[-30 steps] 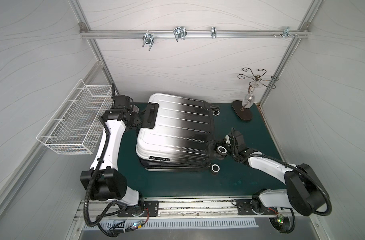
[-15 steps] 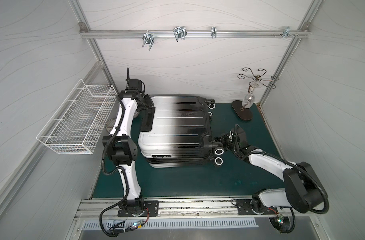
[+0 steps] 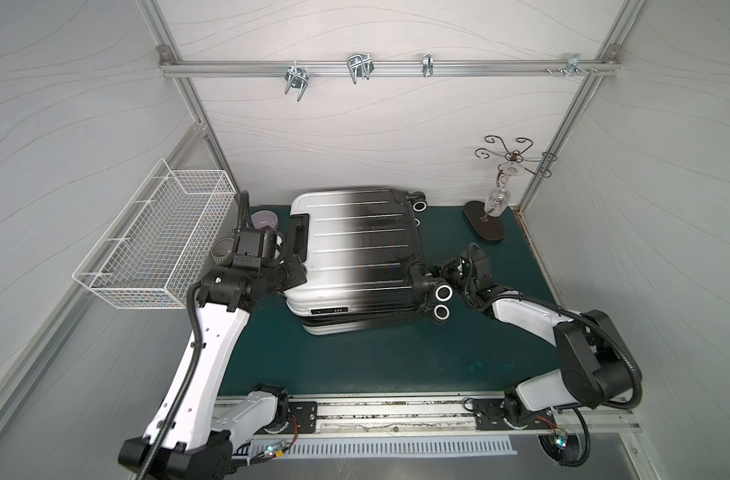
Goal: Close the suitcase zippers
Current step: Adjust the suitcase at the center of the board.
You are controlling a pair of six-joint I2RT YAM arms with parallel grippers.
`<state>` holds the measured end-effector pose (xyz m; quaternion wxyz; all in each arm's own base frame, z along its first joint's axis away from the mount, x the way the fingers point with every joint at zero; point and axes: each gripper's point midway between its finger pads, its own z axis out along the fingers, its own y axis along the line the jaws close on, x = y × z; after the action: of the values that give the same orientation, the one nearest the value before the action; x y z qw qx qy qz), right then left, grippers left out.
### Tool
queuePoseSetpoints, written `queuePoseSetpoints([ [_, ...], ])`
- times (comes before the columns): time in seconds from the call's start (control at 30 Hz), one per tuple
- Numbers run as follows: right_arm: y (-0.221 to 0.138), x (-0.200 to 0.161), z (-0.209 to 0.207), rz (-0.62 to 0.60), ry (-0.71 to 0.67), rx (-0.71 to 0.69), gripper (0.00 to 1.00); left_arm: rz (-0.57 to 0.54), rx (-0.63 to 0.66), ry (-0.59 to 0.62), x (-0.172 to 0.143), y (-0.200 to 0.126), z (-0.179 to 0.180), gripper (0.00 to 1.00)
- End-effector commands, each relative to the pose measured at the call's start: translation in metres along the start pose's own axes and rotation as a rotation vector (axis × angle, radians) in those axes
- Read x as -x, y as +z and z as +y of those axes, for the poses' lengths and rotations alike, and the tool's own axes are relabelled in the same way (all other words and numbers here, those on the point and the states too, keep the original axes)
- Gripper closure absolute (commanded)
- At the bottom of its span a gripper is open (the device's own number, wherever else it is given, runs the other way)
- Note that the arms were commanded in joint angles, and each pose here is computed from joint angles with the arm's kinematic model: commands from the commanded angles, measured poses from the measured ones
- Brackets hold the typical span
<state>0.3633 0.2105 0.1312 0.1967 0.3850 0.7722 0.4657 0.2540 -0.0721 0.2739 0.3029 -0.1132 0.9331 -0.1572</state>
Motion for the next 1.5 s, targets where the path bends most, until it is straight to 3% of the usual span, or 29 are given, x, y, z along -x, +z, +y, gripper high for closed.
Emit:
queuePoseSetpoints([
  [0.0,-0.010,0.000,0.057,0.011,-0.013,0.196,1.00,0.126,-0.101,0.107,-0.048,0.008,-0.032,0.55],
  [0.17,-0.017,0.003,0.064,0.013,-0.021,0.220,1.00,0.294,-0.127,0.465,-0.154,0.043,-0.077,0.57],
  [0.3,-0.028,-0.003,0.076,0.038,-0.064,0.243,1.00,0.349,-0.084,0.518,-0.193,0.090,-0.076,0.56],
  [0.6,-0.063,-0.033,0.045,0.173,-0.118,0.218,1.00,0.117,-0.085,0.368,-0.114,0.157,-0.077,0.54],
  [0.83,-0.096,-0.075,0.000,0.291,-0.152,0.153,1.00,0.121,-0.116,0.398,-0.094,0.194,-0.104,0.55],
  [0.93,-0.086,-0.087,-0.012,0.308,-0.128,0.147,1.00,0.126,-0.193,0.377,-0.092,0.201,-0.128,0.55],
  [1.1,-0.056,-0.115,0.001,0.426,-0.126,0.201,1.00,0.143,-0.266,0.411,-0.120,0.200,-0.161,0.56],
  [1.17,-0.048,-0.118,0.001,0.458,-0.127,0.213,1.00,0.145,-0.230,0.405,-0.121,0.195,-0.151,0.56],
  [1.27,-0.044,-0.122,-0.002,0.501,-0.166,0.205,1.00,0.112,-0.187,0.319,-0.098,0.180,-0.117,0.55],
  [1.33,-0.048,-0.134,0.004,0.561,-0.225,0.222,0.75,0.091,-0.174,0.216,-0.077,0.166,-0.091,0.53],
  [1.47,-0.075,-0.159,0.006,0.671,-0.382,0.216,0.56,0.093,-0.136,0.178,-0.069,0.131,-0.069,0.49],
])
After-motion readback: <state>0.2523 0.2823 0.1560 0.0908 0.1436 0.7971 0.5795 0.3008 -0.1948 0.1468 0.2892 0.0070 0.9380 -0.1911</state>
